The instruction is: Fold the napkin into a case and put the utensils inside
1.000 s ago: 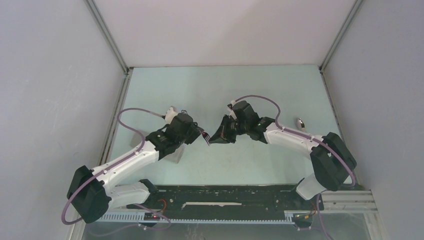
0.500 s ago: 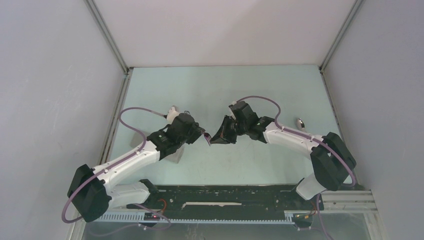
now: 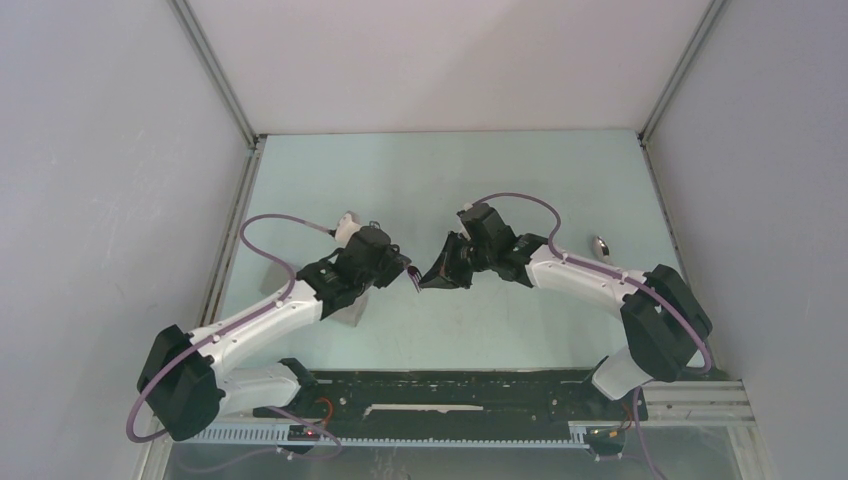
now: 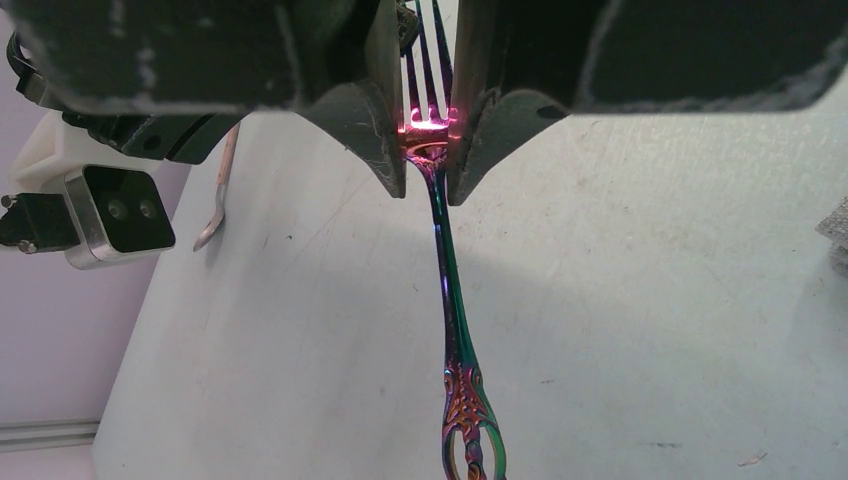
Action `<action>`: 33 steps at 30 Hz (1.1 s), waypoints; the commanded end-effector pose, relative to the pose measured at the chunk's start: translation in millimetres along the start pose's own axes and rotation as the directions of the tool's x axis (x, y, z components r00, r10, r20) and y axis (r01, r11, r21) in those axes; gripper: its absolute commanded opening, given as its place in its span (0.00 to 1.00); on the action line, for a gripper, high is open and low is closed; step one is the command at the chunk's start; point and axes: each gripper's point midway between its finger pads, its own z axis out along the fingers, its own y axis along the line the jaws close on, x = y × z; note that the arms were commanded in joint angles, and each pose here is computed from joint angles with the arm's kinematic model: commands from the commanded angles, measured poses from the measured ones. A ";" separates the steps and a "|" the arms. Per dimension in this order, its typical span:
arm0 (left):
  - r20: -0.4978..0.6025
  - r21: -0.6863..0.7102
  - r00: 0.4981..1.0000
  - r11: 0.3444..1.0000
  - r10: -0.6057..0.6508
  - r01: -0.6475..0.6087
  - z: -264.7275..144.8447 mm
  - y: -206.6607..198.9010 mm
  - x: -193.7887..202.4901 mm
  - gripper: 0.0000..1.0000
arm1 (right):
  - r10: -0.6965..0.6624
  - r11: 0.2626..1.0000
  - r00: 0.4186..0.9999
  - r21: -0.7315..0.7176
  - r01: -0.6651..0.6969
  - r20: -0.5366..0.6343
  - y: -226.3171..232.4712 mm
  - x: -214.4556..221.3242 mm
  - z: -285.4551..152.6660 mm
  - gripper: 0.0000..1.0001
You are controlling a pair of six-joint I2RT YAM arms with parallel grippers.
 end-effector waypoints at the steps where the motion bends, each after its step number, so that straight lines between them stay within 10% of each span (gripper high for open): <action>1: 0.048 0.013 0.999 1.000 0.016 -0.017 -0.4 -5.6 -8.7 0.25 | -0.031 0.997 0.999 -0.076 0.033 0.027 30.9 -3.4 -11.1 0.00; 18: 0.041 0.003 0.999 1.000 0.013 -0.014 2.1 -2.6 -6.0 0.19 | -0.040 0.996 0.999 -0.081 0.043 0.035 33.4 -2.9 -12.6 0.00; 27: 0.032 0.003 0.999 1.000 -0.027 0.026 -0.5 -1.1 -5.6 0.00 | -0.076 0.993 0.997 -0.086 0.078 0.026 33.2 -0.3 -14.2 0.00; 33: -0.062 -0.064 0.986 0.986 -0.157 0.153 -20.1 20.2 -7.0 0.00 | -0.256 0.954 0.965 -0.149 0.261 0.056 43.3 -2.9 -55.0 0.49</action>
